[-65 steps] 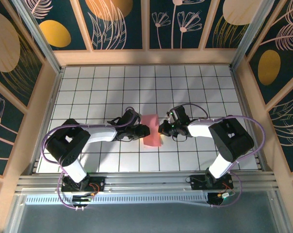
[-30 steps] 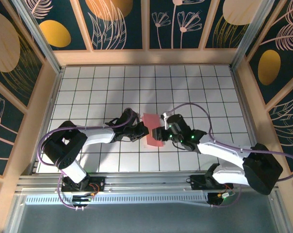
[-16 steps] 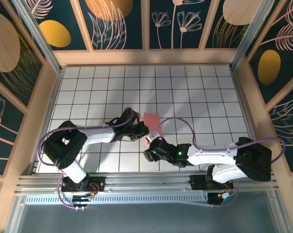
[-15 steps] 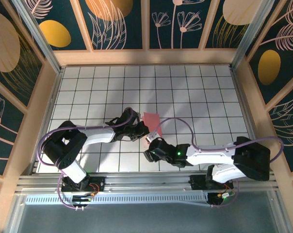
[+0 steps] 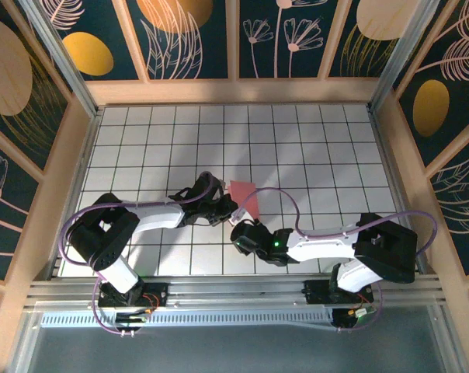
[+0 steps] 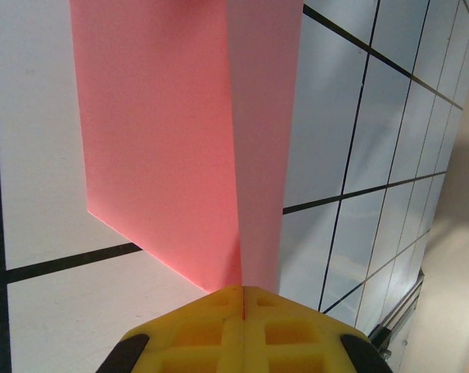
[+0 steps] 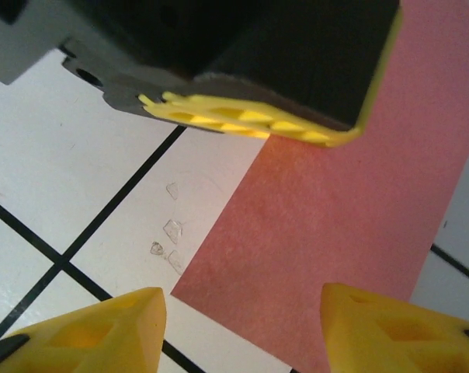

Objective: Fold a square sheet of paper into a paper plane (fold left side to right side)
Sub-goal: Third fold the triangle at the center of the table.

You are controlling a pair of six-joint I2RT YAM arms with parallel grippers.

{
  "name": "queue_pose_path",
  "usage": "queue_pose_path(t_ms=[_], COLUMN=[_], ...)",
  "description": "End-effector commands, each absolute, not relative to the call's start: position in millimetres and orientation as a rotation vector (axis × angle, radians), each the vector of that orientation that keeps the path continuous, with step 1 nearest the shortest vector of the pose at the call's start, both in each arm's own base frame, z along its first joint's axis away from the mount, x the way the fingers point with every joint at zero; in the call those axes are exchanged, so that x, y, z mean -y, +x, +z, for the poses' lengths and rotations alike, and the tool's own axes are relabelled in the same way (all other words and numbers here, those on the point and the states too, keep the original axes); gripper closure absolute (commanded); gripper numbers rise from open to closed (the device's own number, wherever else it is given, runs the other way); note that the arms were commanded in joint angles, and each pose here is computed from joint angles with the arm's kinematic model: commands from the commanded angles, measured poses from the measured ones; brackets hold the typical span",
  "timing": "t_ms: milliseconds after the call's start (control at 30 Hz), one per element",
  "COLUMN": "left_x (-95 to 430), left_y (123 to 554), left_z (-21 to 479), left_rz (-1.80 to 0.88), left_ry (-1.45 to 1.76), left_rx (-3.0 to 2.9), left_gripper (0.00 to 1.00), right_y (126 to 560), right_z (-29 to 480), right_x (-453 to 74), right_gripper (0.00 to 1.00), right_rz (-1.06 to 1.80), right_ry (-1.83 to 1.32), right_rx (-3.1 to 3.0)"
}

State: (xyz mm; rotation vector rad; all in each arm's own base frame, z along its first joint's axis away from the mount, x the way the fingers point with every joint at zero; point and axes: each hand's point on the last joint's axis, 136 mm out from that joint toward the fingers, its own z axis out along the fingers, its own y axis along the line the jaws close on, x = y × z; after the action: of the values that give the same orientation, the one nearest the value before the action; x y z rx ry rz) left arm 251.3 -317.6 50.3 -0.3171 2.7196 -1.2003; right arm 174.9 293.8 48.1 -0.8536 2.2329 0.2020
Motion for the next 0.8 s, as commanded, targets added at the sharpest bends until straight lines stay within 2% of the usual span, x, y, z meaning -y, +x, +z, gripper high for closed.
queue_pose_path(t_ms=[0,267,633,767], left_x=[320.0,319.3,314.4,307.8], left_y=[247.5,246.0,246.2,249.6], left_z=[50.2,48.9,50.5,61.3], left_rz=[-1.21,-1.208,-1.188,-1.172], left_ry=[-0.37,-0.366,-0.367,-0.373], left_rx=[-2.76,-2.766,-2.752,-2.701], left_gripper=[1.0,0.98,0.85,0.76], right_y=[186.7,188.5,187.0,186.2], right_z=[61.0,63.0,63.5,62.2], right_x=[-301.1,-302.7,-302.6,-301.0], right_gripper=[0.52,0.69,1.0,1.0], right_rz=[0.187,0.187,0.192,0.214], right_ry=[-0.814,-0.817,-0.833,-0.836], right_rx=[-2.188,-2.182,-2.197,-2.218])
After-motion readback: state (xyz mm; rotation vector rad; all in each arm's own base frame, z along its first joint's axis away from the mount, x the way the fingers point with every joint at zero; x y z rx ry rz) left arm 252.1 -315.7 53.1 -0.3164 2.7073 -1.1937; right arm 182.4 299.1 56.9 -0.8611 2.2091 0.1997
